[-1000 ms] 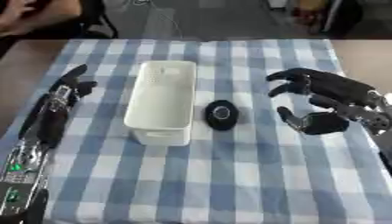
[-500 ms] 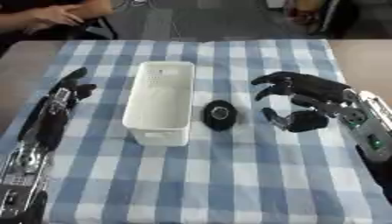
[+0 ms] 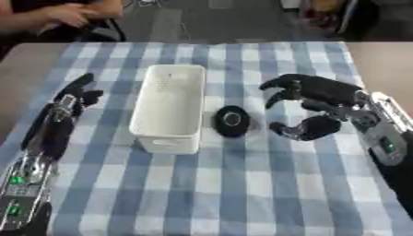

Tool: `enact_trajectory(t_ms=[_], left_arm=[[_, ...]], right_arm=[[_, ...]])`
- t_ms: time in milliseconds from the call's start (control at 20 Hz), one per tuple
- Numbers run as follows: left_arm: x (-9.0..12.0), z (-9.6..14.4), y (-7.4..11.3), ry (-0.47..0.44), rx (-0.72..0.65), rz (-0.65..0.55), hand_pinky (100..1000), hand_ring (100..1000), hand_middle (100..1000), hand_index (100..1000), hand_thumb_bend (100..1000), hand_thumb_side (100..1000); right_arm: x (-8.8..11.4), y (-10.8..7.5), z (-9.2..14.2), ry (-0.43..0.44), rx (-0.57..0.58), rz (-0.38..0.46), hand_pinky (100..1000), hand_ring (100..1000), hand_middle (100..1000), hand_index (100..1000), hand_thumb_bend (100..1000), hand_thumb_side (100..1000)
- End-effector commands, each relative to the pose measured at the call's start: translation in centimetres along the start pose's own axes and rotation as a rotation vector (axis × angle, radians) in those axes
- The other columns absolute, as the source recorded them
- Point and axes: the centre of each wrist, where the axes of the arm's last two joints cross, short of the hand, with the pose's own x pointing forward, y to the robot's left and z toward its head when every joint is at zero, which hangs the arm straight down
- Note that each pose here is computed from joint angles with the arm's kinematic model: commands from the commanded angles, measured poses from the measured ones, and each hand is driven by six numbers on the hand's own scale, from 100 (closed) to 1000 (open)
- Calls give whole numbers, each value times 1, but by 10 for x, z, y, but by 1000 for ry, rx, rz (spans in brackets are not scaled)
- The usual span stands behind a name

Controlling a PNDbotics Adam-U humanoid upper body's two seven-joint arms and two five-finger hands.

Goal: Pick up objects on the table and place them in the box.

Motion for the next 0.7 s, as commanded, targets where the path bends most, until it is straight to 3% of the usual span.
enact_trajectory(t_ms=[50,700], left_arm=[[4,-3,1,-20,-8,-4,893,821,1000,933,100,1000],[3,-2,-1,-14,-16,-2,894,822,1000,931,100,1000]], right_arm=[[-2,-12,-1,-5,-15,36,1000,954,937,769,313,820],[0,-19,-16,3,-43,56,998,950,933,764,362,792]])
